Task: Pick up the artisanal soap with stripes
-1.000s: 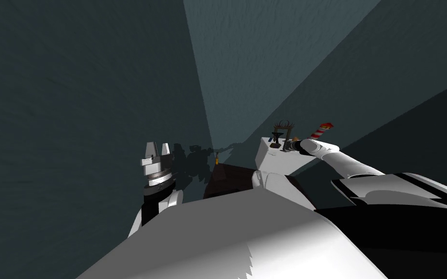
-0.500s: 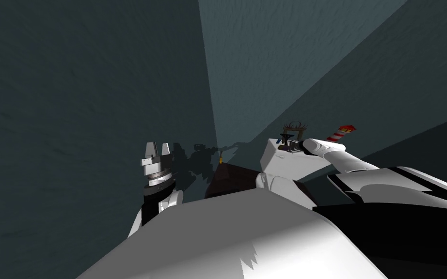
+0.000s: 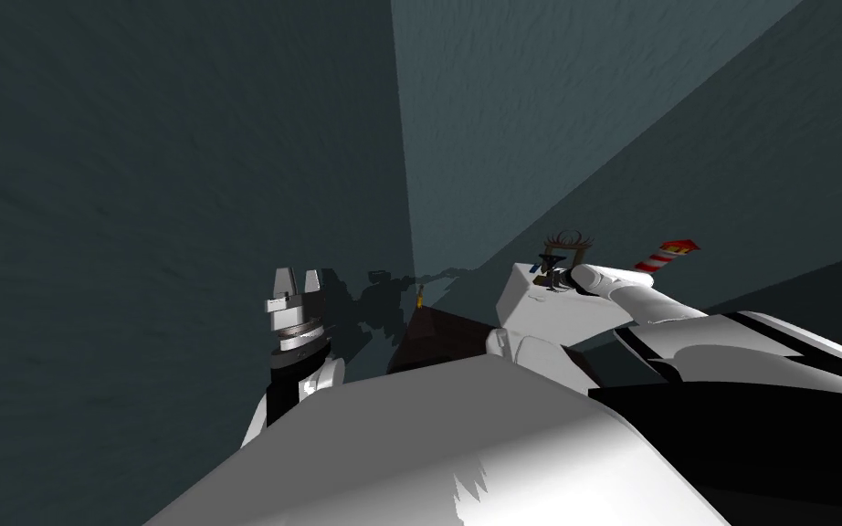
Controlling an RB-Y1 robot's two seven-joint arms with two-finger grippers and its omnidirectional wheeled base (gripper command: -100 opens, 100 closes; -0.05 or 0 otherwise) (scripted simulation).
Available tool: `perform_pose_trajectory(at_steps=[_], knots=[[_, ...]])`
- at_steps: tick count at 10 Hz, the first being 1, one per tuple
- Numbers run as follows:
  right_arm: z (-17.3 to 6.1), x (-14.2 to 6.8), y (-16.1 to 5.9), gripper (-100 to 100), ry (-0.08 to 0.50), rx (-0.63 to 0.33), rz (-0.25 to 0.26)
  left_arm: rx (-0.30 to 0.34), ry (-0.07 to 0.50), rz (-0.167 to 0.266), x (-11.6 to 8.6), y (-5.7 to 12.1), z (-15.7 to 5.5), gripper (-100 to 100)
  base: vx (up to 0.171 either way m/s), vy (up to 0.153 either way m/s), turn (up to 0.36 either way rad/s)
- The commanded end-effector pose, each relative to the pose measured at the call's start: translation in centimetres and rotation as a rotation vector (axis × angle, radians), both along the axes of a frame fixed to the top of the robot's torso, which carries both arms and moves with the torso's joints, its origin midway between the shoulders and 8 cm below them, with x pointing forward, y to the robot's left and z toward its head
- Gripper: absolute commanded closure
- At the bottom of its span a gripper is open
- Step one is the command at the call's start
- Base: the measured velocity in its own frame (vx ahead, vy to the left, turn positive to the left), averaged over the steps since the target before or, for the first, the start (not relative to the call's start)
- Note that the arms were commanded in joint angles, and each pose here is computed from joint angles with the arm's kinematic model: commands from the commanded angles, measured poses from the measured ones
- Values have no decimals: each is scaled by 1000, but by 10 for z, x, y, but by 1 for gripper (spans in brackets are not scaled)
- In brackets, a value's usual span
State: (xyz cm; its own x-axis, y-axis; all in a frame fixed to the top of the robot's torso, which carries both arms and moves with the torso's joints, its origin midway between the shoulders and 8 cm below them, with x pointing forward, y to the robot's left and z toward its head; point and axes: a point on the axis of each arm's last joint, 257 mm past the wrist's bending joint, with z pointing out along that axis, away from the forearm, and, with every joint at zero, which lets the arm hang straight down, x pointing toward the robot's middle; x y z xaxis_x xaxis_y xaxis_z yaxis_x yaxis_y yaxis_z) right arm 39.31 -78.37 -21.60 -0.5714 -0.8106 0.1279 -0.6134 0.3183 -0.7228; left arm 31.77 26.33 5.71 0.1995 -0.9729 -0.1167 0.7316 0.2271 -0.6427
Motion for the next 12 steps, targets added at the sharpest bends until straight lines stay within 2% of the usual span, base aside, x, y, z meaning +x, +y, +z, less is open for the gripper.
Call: perform_pose_trajectory(at_steps=[1, 2, 3, 6, 7, 8, 11, 12], knots=[[0, 0, 0, -100, 0, 0, 0, 0, 0, 0, 0, 0, 0, 0, 1, 7, 4], [0, 0, 0, 0, 1, 0, 0, 0, 0, 0, 0, 0, 0, 0, 0, 0, 0], [-6, -23, -14, -100, 42, -40, 1, 0, 0, 0, 0, 0, 0, 0, -17, -2, 259], [-10, -19, -6, -100, 0, 19, -10, 0, 0, 0, 0, 0, 0, 0, -17, -8, 44], [-13, -42, -22, -100, 48, -34, -8, 0, 0, 0, 0, 0, 0, 0, -22, 0, 284], [-18, -46, -20, -100, 47, -16, -15, 0, 0, 0, 0, 0, 0, 0, -27, -12, 147], [-19, -39, -13, -100, -1, 36, -28, 0, 0, 0, 0, 0, 0, 0, -4, -3, -12], [-23, -67, -30, -100, 55, -17, -30, 0, 0, 0, 0, 0, 0, 0, -17, -3, 262]])
